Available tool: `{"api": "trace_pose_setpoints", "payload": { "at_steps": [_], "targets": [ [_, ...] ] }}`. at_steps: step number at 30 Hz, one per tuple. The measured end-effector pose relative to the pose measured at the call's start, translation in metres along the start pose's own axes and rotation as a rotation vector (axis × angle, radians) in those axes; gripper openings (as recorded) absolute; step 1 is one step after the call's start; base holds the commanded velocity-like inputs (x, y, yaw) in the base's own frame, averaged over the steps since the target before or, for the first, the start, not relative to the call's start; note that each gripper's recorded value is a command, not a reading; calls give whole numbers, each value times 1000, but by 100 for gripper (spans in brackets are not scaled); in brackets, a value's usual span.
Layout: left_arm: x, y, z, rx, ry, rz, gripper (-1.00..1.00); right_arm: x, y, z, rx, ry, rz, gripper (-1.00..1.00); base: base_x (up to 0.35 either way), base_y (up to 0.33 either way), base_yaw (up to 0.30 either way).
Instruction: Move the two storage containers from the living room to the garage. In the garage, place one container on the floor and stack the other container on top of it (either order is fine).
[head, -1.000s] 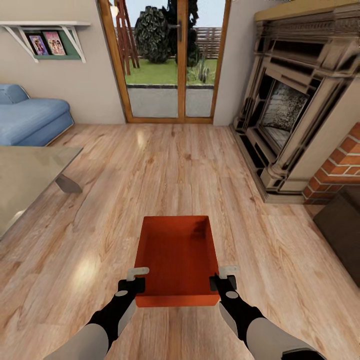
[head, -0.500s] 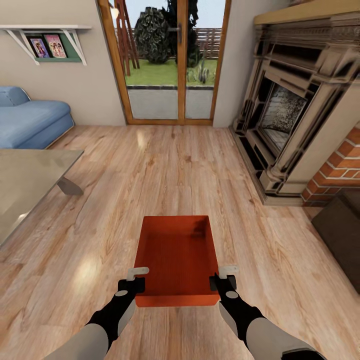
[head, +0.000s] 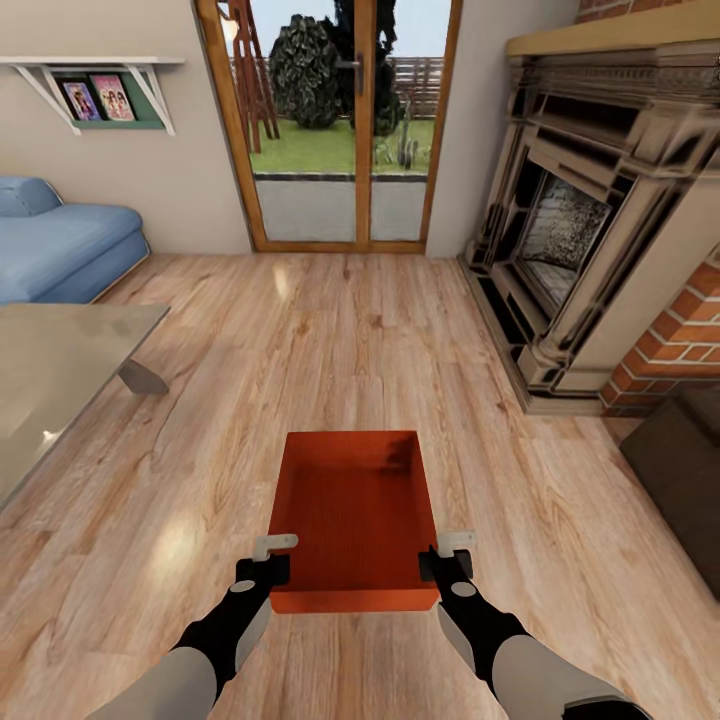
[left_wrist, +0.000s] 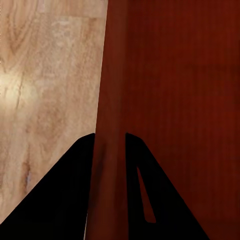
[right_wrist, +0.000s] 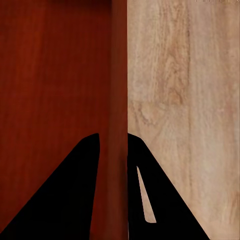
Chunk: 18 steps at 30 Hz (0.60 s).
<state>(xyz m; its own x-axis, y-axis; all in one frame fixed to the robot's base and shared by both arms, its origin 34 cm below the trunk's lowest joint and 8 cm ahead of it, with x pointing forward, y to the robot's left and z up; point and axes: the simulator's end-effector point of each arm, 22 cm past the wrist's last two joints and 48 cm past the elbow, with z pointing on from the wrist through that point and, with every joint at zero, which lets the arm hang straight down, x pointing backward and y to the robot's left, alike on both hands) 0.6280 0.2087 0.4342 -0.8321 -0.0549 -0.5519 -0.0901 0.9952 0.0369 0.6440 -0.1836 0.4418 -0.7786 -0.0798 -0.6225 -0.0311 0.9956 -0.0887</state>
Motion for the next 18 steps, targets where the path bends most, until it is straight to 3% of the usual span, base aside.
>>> {"api": "trace_pose_setpoints", "payload": {
  "at_steps": [18],
  "targets": [
    [-20,1,-26,0,2,-1,-100,-22,-3,-24,-1,2,-1,-100,0,0,0]
  ]
}}
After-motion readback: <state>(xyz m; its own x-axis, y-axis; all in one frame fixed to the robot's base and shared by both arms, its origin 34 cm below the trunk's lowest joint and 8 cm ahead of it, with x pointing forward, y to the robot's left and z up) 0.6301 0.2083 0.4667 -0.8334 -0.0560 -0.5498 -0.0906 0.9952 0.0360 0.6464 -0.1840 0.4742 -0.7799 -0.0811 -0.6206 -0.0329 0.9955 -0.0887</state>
